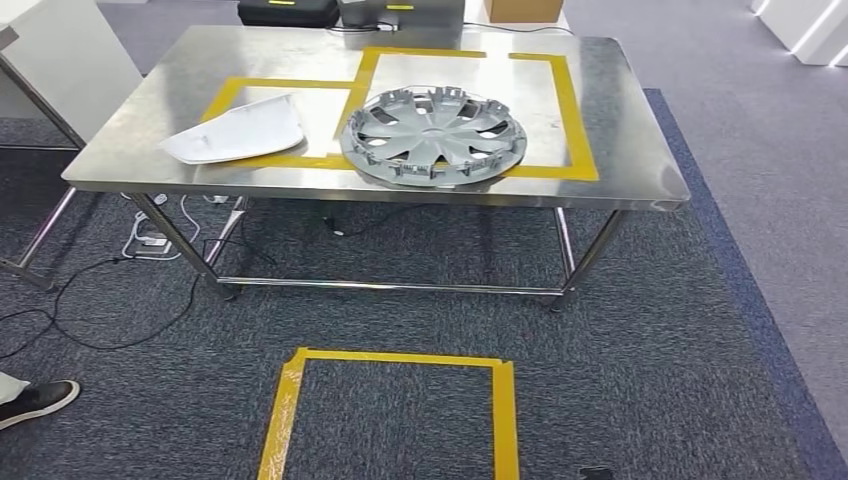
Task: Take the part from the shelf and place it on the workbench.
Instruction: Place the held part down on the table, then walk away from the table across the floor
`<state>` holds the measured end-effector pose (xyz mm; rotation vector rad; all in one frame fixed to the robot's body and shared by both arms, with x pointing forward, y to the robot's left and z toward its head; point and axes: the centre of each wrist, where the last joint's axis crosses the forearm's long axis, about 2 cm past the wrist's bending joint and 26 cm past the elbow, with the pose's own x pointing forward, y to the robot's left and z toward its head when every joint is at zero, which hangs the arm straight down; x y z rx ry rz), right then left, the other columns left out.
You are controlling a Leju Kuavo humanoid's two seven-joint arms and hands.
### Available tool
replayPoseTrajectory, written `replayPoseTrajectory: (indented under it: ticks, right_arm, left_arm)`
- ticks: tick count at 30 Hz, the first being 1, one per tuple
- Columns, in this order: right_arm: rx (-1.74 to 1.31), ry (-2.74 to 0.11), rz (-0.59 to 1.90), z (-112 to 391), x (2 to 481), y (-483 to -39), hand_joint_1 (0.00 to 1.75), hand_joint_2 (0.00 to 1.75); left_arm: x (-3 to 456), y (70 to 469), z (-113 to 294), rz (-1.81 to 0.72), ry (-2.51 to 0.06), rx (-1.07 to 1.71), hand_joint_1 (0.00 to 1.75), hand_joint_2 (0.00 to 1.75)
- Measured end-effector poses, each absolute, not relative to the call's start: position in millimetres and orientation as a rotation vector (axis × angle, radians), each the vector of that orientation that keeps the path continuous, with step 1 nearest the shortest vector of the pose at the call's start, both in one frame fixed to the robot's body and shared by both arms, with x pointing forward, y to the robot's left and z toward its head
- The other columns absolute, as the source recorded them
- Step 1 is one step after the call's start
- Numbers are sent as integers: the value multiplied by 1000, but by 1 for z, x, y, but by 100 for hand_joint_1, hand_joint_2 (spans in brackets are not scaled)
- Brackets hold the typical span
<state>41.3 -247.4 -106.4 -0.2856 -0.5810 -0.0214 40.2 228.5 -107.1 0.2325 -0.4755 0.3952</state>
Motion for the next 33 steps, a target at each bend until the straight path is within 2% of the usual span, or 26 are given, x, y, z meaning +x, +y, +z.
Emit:
replayPoseTrajectory:
  ticks: [7,17,33]
  right_arm:
    - [-225,-438,118,-106,40,-231,0,0]
    - [-192,-416,343,-106,38,-218,0,0]
    - [-184,-369,356,-104,46,-213,0,0]
  left_arm:
    - [39,232,-108,353,-471,238,0,0]
    - [34,240,-109,310,-454,249,0,0]
    - [37,248,-109,244,-431,223,0,0]
